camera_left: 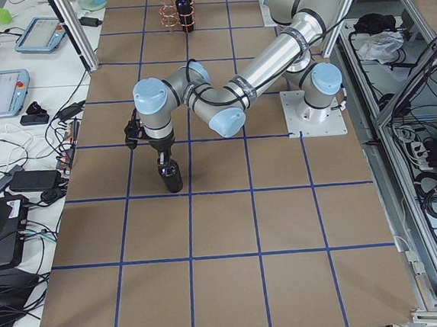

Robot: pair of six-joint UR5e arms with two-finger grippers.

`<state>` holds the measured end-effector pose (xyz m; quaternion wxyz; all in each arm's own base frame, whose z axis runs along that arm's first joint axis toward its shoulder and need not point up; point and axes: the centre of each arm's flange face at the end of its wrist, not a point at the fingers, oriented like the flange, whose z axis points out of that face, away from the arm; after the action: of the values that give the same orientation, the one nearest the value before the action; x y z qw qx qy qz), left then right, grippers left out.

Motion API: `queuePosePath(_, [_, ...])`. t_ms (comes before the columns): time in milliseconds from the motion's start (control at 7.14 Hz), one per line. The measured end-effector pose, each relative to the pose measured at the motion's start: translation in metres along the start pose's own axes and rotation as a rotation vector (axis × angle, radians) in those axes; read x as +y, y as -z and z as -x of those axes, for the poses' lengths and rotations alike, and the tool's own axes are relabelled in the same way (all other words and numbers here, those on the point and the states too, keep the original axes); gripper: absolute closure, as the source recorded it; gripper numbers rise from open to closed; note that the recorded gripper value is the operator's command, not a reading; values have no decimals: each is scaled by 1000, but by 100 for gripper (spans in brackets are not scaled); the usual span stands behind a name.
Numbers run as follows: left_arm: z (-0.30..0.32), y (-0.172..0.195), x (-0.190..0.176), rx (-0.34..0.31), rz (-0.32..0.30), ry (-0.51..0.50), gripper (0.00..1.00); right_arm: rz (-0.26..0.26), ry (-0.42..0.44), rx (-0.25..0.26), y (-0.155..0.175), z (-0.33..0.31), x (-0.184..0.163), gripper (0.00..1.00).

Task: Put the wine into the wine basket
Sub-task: 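Lower the left gripper and close it on the bottle's neck, then swing the bottle upright with the left gripper and stand it on the table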

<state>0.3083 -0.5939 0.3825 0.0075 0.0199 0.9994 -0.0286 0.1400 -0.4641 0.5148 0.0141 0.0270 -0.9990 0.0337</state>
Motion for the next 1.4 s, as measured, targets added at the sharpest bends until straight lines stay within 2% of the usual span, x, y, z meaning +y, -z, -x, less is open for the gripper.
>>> queuePosePath(420, [-6, 14, 1, -13, -13, -5, 100, 1, 0, 0, 0, 0, 0, 0])
queuePosePath(701, [-49, 46, -1, -14, -25, -20, 100, 1, 0, 0, 0, 0, 0, 0])
queuePosePath(981, [-131, 69, -6, 3, -21, 10, 100, 1, 0, 0, 0, 0, 0, 0])
queuePosePath(1401, [-275, 68, 15, 53, 12, 29, 100, 1, 0, 0, 0, 0, 0, 0])
